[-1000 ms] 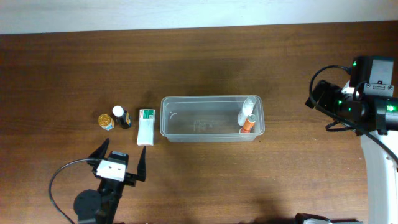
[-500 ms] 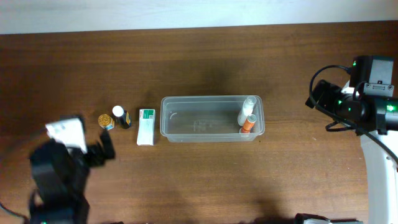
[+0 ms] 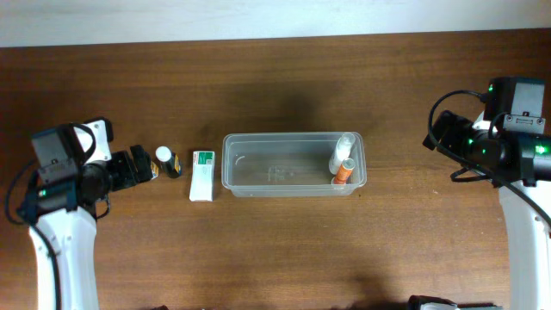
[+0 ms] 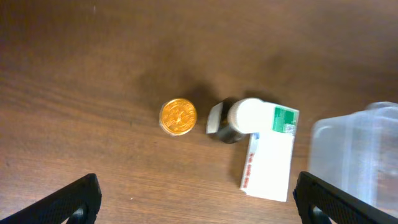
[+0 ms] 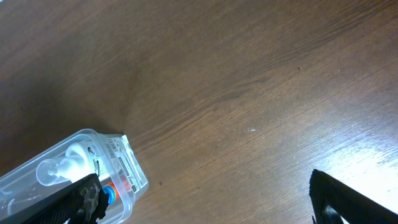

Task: Pack container
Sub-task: 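Reach the left gripper to the gold-lidded jar and grasp it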

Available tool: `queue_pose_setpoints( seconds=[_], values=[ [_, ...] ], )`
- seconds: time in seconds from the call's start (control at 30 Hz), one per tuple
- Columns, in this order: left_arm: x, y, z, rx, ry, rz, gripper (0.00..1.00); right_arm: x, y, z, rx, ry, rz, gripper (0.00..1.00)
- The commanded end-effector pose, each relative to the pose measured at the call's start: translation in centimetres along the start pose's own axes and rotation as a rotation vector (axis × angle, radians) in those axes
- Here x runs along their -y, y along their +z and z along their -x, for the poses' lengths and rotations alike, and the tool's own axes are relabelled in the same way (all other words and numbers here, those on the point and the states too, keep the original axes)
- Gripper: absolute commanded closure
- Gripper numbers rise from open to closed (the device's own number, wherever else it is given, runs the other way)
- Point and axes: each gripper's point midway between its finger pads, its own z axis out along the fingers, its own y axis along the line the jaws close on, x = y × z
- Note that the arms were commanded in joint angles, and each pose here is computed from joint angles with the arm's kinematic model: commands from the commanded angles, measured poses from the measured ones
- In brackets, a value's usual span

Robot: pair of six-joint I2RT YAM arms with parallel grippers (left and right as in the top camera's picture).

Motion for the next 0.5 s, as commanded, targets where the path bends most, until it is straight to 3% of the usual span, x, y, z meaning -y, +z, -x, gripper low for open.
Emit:
queue_pose_setpoints(
  seconds=[0.0, 0.47],
  values=[
    [-1.6, 1.8, -0.3, -0.057, -0.034, 0.058, 0.00, 0.0, -0.1, 0.2, 0.005, 0.008, -0.001, 0.01],
    [-3.4, 9.4, -0.7, -0.135, -0.074, 0.072, 0.00, 0.0, -0.1, 0.2, 0.005, 0.008, -0.001, 0.02]
  ],
)
